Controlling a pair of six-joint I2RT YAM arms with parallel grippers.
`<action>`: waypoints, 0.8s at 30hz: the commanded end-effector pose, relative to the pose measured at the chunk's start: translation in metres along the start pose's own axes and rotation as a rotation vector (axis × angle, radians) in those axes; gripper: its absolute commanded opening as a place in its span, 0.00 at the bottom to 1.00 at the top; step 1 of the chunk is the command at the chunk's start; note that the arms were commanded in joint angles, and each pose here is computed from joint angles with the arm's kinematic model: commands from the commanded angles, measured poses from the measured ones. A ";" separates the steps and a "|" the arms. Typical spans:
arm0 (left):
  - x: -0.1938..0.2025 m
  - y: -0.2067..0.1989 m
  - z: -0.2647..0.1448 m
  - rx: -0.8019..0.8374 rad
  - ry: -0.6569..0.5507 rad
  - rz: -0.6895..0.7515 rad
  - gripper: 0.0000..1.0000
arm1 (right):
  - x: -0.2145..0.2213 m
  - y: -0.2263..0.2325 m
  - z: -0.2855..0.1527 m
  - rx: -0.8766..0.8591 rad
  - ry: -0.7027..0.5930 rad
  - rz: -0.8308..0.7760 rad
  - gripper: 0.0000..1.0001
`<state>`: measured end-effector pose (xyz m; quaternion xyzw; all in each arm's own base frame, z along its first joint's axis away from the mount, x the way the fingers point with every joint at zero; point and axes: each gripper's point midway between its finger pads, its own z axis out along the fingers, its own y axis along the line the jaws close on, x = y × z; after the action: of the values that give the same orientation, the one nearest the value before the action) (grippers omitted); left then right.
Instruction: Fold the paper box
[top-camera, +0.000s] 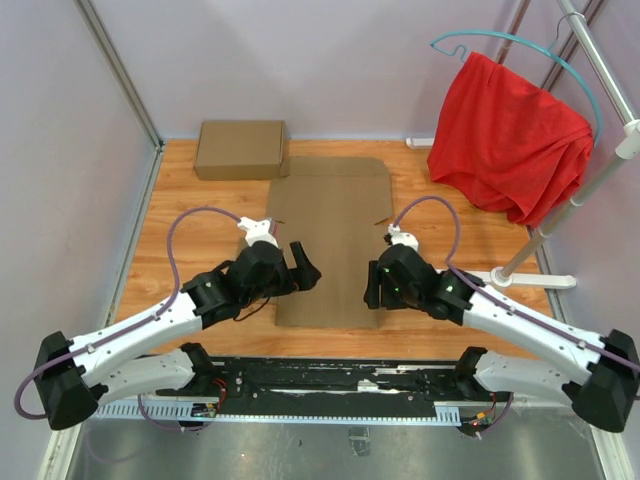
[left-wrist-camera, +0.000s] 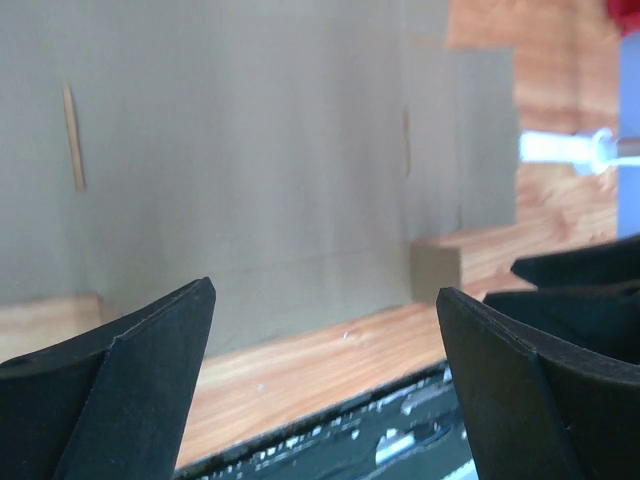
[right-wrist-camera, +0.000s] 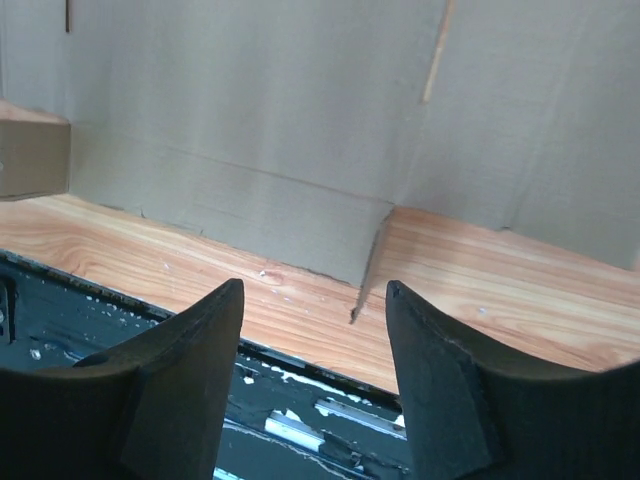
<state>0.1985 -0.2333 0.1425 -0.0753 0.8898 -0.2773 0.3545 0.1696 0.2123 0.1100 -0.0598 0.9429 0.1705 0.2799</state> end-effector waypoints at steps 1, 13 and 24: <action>-0.060 -0.011 -0.008 -0.053 -0.194 0.130 0.99 | -0.004 -0.037 -0.030 0.143 -0.063 -0.008 0.61; -0.131 0.000 0.130 -0.156 -0.119 0.257 0.99 | 0.004 -0.034 -0.045 0.058 -0.065 -0.008 0.56; -0.063 0.060 0.176 -0.260 0.033 0.233 0.98 | 0.006 -0.019 -0.033 0.012 -0.024 -0.052 0.56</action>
<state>0.3672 -0.2413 0.0490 -0.0059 0.9304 -0.1113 0.3492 0.1541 0.1696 0.1317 -0.0536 0.9394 0.1441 0.3062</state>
